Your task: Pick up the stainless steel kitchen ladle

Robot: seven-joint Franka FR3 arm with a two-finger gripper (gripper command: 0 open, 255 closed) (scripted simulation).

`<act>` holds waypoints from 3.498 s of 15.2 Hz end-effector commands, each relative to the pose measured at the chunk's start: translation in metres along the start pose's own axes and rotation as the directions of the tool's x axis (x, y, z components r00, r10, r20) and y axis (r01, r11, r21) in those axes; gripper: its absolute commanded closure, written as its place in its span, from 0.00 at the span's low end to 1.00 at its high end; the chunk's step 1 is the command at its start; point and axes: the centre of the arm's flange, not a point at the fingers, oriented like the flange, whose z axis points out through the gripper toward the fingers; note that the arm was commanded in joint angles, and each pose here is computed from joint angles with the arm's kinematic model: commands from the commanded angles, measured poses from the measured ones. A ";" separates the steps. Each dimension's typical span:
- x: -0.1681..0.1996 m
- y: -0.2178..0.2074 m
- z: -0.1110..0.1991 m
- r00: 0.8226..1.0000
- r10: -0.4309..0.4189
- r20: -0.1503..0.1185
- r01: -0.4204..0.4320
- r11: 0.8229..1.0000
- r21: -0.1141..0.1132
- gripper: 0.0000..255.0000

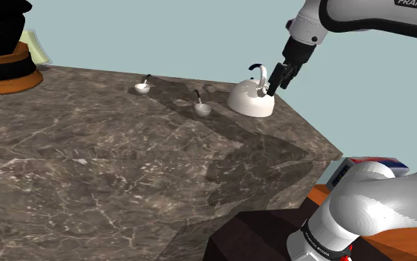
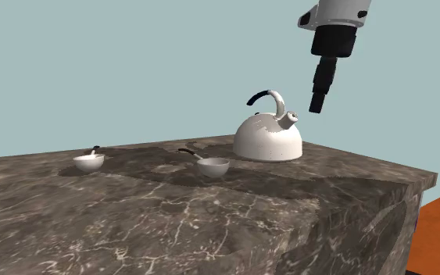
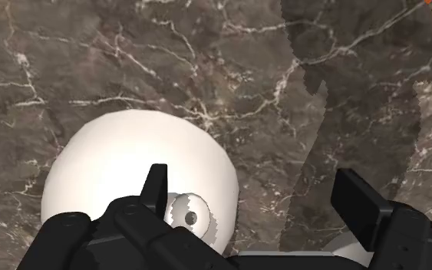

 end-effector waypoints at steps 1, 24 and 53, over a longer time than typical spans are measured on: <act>0.000 0.000 0.000 1.000 0.000 0.000 0.000 1.000 0.000 0.00; 0.256 -0.069 0.119 0.767 0.609 0.201 -0.632 0.772 0.076 0.00; 0.260 -0.067 0.096 0.767 0.609 0.201 -0.632 0.772 0.076 1.00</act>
